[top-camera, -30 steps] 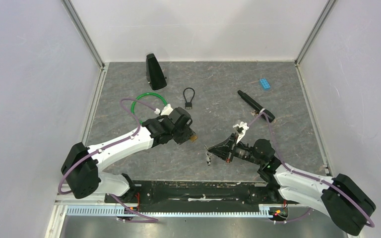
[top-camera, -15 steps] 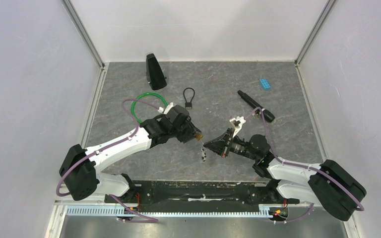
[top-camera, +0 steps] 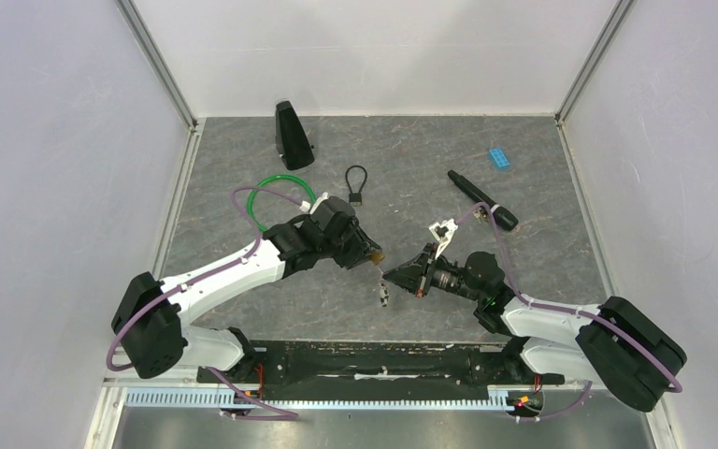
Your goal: Unlock with the key
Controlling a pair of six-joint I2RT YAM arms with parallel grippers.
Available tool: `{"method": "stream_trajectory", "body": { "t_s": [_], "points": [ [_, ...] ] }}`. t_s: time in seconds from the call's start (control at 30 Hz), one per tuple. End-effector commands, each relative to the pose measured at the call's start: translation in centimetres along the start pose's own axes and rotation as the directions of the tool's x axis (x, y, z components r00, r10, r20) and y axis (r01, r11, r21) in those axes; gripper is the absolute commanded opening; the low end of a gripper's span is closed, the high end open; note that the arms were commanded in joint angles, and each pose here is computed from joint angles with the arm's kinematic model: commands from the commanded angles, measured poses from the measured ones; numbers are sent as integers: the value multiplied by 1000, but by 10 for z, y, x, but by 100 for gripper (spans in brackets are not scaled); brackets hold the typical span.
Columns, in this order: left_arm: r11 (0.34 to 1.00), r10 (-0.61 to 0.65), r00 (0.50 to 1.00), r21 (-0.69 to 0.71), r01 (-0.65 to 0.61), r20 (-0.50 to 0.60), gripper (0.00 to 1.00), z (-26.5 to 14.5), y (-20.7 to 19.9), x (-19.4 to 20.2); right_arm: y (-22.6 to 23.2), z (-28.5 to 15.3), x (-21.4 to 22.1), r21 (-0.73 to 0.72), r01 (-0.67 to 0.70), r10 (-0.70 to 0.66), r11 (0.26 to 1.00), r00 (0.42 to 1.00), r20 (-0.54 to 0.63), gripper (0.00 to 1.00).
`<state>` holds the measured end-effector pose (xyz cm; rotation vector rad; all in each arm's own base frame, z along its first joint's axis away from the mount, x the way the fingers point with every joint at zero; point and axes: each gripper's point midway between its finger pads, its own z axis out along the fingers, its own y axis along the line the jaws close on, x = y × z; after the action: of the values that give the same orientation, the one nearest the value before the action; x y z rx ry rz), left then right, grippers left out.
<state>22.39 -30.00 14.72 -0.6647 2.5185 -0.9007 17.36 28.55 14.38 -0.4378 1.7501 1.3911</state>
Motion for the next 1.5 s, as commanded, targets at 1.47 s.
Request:
{"method": "stream_trajectory", "body": {
  "t_s": [1.47],
  "points": [
    [990,43,999,133,-44,11,2,-11,-26,-4,-13,-3,-15,105,5,-13,994,997,72,0]
  ]
}}
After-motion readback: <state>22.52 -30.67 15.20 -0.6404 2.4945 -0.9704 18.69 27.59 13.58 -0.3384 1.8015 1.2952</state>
